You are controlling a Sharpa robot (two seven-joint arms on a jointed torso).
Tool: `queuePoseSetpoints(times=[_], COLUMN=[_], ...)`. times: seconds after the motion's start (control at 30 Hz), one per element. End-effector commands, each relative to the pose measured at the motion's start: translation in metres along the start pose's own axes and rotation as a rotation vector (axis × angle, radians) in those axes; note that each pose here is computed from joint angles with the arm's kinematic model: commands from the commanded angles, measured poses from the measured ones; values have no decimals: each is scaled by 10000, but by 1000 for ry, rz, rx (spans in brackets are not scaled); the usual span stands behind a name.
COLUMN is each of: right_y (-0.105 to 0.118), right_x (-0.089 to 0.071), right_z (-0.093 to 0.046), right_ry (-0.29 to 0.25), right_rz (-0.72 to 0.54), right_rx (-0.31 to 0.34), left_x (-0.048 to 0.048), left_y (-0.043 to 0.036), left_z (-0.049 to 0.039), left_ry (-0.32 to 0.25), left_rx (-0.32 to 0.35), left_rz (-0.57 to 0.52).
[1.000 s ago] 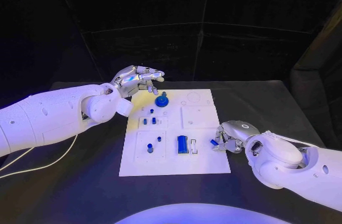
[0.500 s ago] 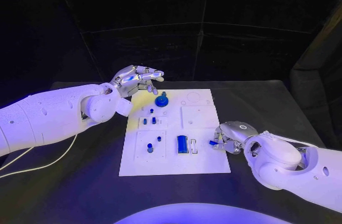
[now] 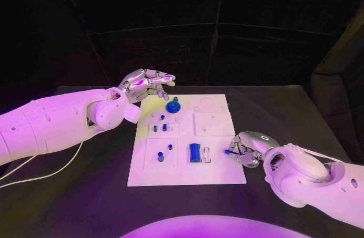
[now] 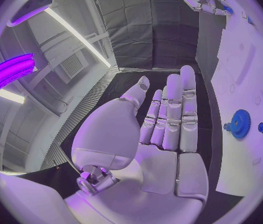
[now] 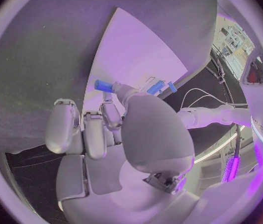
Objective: Assemble the parts on the task board
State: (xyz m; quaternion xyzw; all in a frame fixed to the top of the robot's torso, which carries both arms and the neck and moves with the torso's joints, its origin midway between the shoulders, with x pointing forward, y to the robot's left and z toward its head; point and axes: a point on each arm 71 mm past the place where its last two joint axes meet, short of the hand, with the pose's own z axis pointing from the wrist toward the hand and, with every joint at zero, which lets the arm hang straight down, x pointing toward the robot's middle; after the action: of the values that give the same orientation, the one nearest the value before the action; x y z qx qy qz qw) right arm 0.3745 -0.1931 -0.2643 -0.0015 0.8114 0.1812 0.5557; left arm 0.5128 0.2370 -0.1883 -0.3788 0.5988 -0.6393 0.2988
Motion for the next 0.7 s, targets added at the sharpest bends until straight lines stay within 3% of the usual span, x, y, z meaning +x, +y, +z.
queuePoseSetpoints(times=[0.03, 0.27, 0.7], right_y=[23, 138, 218], right_x=[25, 33, 79], right_z=[-26, -22, 78], right_ry=[0, -3, 11], right_rz=[137, 231, 304], right_rx=[2, -32, -13], left_x=[13, 14, 29], left_y=[-12, -14, -14], left_z=[-3, -6, -6], left_ry=[15, 16, 21], left_rx=[8, 8, 7], left_rz=[-2, -3, -5])
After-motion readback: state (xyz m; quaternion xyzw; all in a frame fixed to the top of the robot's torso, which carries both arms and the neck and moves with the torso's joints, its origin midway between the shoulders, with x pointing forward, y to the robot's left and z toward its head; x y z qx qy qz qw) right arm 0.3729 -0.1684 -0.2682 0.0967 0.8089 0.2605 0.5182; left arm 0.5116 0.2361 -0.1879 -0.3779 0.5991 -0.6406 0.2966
